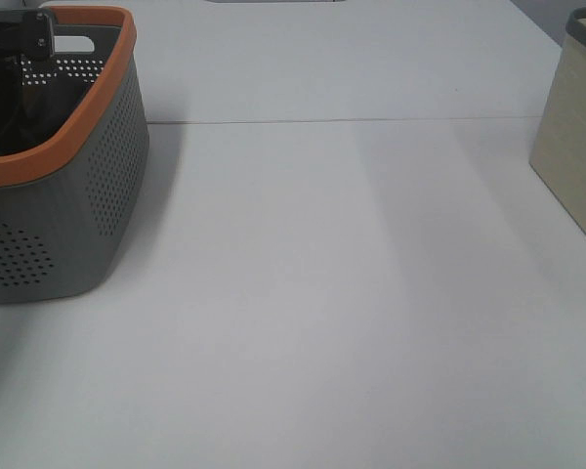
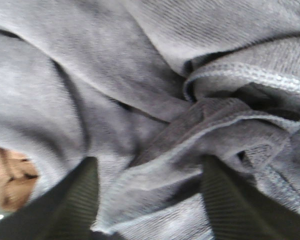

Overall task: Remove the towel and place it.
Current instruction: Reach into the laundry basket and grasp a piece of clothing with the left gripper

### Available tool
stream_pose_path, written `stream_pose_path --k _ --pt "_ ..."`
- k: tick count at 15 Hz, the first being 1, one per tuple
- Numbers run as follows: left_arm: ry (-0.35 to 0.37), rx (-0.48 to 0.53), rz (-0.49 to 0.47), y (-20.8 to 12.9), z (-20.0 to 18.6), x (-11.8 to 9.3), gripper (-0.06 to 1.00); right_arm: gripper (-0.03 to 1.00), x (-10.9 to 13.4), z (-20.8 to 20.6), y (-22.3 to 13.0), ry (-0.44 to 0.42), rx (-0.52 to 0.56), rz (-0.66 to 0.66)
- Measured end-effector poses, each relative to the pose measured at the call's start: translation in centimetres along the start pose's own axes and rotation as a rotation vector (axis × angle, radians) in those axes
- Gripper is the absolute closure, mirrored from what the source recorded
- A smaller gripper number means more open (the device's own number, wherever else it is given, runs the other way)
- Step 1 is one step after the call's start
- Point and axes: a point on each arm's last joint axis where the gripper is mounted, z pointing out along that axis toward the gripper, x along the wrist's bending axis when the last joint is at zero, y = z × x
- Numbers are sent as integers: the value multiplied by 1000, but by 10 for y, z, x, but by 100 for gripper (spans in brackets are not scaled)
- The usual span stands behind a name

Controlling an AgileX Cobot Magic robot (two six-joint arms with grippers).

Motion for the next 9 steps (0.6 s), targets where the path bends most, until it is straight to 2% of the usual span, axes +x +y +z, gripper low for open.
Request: stream_pose_path --k 2,7,9 --pt "-25 7 -5 -1 4 -2 43 8 0 0 0 0 0 0" --pt "-15 14 -88 -1 3 0 43 8 0 0 0 0 0 0" --pt "-51 34 -92 -4 2 -2 43 8 0 0 0 0 0 0"
